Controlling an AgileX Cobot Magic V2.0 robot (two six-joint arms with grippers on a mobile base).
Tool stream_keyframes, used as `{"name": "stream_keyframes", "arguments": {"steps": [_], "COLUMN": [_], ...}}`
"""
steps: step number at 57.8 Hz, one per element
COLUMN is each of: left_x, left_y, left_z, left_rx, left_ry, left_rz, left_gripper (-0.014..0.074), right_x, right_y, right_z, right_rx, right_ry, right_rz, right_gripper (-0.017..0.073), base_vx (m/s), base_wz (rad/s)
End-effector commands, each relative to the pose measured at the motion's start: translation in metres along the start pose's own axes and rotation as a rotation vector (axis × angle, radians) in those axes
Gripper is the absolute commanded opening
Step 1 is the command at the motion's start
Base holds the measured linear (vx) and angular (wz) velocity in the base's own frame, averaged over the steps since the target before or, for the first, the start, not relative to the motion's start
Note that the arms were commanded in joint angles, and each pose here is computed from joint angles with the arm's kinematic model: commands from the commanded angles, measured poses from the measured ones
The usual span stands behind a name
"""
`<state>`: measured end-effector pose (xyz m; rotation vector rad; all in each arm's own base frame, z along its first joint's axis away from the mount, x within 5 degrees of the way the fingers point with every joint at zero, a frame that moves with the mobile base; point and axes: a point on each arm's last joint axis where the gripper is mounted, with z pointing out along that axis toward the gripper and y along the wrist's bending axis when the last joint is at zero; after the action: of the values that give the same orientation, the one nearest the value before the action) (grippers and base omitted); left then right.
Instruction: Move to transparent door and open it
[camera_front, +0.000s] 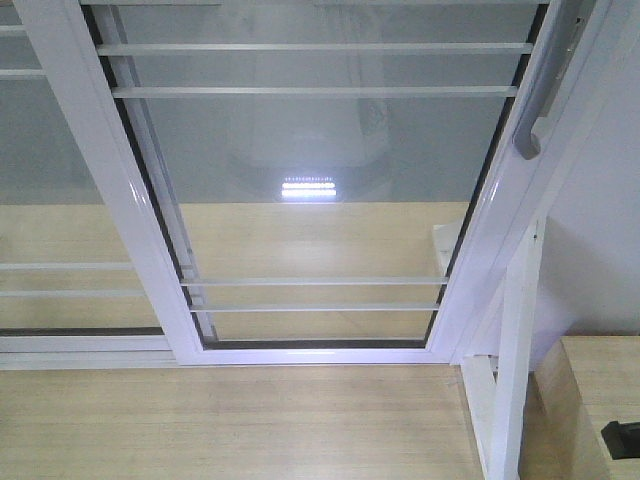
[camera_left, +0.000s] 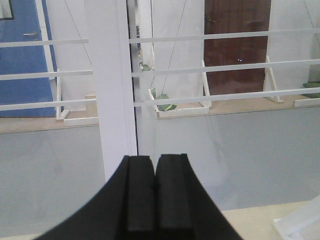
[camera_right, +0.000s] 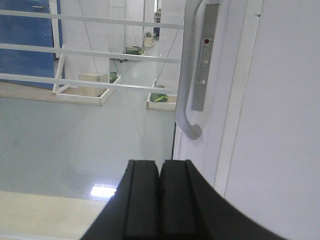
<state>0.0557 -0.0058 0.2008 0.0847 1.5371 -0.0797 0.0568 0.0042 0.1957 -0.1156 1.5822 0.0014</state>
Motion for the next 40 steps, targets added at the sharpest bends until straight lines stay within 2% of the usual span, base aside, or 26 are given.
{"name": "stream_keyframes", "arguments": {"steps": [1,40], "left_x": [0.0025,0.0025], "left_y": [-0.0005,-0.0005], "left_z": [0.0005,0.0005], "left_rx": [0.007,0.007], "left_ry": [-0.058,-0.058], "left_rz": [-0.007,-0.007], "left_gripper": [-0.0006,-0.0006], "right_x": [-0.0047,-0.0047], "right_y": [-0.0005,-0.0005], "right_z": [-0.0009,-0.0009], "right_rx": [0.009,0.009], "right_ry": [-0.090,-0.090], "right_rz": [-0.012,-0.012], "right_gripper": [-0.0008,-0.0008], "base_vx": [0.03,0.01], "base_wz": [-0.03,-0.01]}}
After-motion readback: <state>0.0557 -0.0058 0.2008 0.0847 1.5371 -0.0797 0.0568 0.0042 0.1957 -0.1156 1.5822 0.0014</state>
